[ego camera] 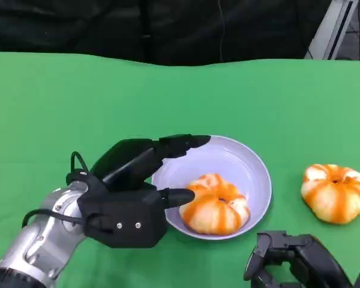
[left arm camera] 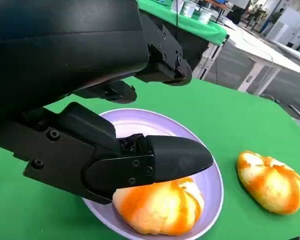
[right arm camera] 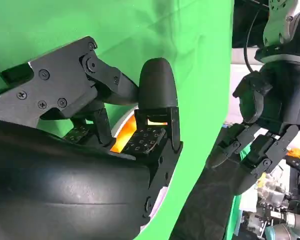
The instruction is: Grasp the bread from the table and place it into the plate.
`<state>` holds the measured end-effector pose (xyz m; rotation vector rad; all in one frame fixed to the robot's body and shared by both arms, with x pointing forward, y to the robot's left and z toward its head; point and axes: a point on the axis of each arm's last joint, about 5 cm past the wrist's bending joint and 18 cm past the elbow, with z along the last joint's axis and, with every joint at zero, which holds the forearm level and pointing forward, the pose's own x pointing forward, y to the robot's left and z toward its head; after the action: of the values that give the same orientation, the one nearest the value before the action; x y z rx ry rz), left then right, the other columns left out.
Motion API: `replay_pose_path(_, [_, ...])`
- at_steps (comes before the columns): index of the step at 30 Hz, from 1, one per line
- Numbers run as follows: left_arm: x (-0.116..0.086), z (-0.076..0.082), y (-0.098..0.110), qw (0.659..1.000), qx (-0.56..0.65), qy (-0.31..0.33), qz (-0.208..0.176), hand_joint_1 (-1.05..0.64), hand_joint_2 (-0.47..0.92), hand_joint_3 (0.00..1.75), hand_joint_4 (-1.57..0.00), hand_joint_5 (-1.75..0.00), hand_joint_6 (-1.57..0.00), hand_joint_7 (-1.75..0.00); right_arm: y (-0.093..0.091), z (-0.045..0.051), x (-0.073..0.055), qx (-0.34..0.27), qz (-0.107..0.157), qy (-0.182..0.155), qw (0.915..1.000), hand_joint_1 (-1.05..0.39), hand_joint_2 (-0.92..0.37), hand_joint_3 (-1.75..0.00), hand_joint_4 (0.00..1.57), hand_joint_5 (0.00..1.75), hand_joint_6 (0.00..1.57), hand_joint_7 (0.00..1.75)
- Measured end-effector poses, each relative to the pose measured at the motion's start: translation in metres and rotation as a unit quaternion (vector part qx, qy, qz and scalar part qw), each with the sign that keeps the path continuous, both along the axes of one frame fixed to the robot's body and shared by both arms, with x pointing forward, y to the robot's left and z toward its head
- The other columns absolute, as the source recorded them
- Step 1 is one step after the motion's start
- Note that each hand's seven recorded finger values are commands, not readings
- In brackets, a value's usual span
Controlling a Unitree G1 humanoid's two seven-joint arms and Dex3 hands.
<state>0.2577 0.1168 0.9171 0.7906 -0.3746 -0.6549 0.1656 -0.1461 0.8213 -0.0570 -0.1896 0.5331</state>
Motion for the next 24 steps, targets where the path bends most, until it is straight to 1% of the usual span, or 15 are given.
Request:
replay_pose_path(6, [-0.0086,-0.0027,0.008,0.999,-0.025,-0.018,0.012,-0.9,0.92,0.63,-0.53,-0.02,-0.37,-0.01,0.0003,-0.0001,-0.0002,0.001,-0.001,0.0,1.0,-0.09,-0.63,-0.97,0.86,1.41,0.9,1.13])
replay_pose_path(9, [-0.0094,-0.0038,0.0101,0.999,-0.026,-0.017,0.016,-0.9,0.92,0.63,-0.54,-0.02,-0.37,-0.01,0.0006,-0.0001,-0.0001,0.001,-0.001,0.0,1.0,-0.09,-0.62,-0.98,0.86,1.41,0.89,1.14])
replay_pose_path(24, [-0.0097,-0.0037,0.0104,0.999,-0.027,-0.019,0.015,-0.9,0.92,0.63,-0.54,-0.01,-0.37,0.0,0.0006,-0.0001,-0.0001,0.001,-0.001,0.0,1.0,-0.09,-0.62,-0.99,0.86,1.41,0.89,1.14])
